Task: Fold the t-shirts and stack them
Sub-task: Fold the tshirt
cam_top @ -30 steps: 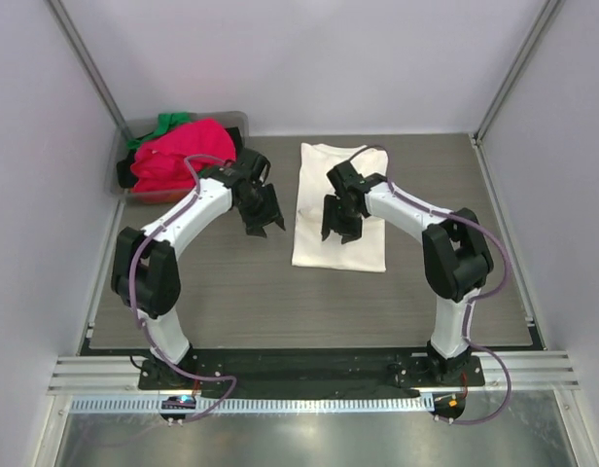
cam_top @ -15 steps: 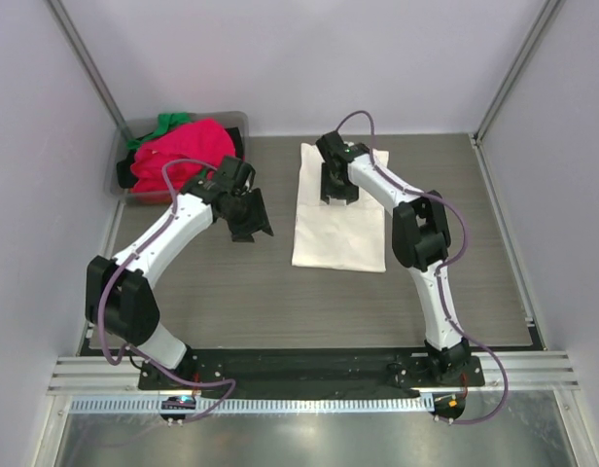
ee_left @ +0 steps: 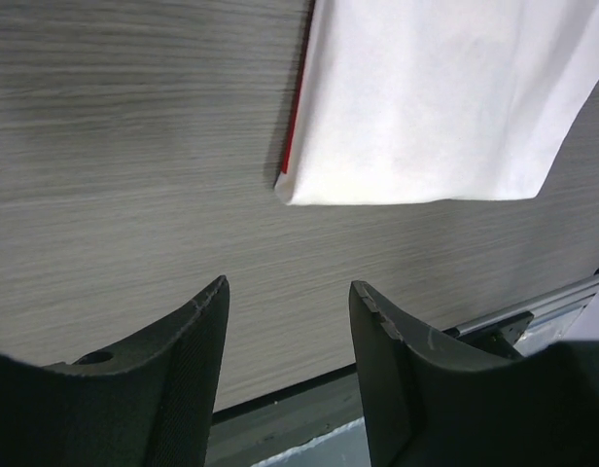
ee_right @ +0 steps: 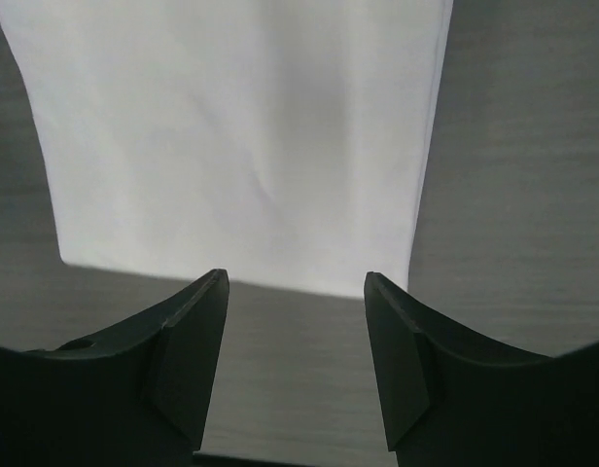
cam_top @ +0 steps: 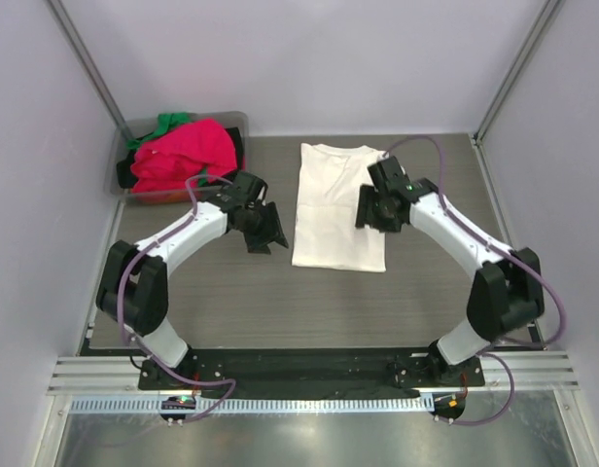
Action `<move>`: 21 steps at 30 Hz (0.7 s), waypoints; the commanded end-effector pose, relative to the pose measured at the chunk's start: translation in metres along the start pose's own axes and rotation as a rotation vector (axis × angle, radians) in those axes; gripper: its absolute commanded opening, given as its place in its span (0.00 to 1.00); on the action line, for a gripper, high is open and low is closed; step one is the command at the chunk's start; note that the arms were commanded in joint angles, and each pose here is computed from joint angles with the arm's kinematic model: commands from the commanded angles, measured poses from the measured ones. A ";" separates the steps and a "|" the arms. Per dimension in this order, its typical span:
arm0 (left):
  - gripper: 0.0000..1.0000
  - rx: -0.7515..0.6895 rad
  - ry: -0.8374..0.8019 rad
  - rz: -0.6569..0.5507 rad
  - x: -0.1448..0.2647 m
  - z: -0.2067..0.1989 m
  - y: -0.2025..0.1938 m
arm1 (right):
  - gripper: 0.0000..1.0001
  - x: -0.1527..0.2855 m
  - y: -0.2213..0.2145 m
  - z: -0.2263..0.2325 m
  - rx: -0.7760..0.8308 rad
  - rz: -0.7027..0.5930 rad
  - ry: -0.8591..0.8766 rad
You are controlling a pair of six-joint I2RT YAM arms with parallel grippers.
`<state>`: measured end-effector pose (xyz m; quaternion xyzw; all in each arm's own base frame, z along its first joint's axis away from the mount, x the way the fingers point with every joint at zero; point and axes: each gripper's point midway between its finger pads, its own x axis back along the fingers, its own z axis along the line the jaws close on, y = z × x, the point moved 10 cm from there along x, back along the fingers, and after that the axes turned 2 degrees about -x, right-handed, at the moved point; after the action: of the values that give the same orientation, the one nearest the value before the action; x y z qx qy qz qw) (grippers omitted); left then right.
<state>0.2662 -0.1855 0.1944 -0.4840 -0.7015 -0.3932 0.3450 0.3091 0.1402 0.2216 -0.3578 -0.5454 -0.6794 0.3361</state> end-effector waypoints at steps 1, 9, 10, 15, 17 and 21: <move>0.54 -0.042 -0.107 -0.023 -0.013 -0.019 0.004 | 0.64 -0.003 -0.046 -0.015 -0.072 0.083 0.131; 0.63 -0.048 -0.099 0.000 -0.046 -0.022 -0.006 | 0.59 -0.016 -0.089 -0.070 -0.165 0.146 0.148; 0.63 -0.049 -0.089 -0.001 -0.049 -0.021 -0.006 | 0.59 -0.019 -0.089 -0.072 -0.167 0.152 0.162; 0.60 -0.044 -0.051 0.030 -0.065 -0.017 -0.013 | 0.56 -0.037 -0.096 -0.081 -0.197 0.191 0.189; 0.59 -0.041 -0.045 0.031 -0.069 -0.015 -0.016 | 0.56 -0.042 -0.098 -0.080 -0.208 0.193 0.201; 0.56 -0.036 -0.025 0.040 -0.076 -0.012 -0.018 | 0.53 -0.052 -0.102 -0.081 -0.220 0.209 0.206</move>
<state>0.2694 -0.2277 0.1331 -0.5142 -0.6815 -0.3907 0.3443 0.2321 0.0790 0.1169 -0.4017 -0.3953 -0.7164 0.4113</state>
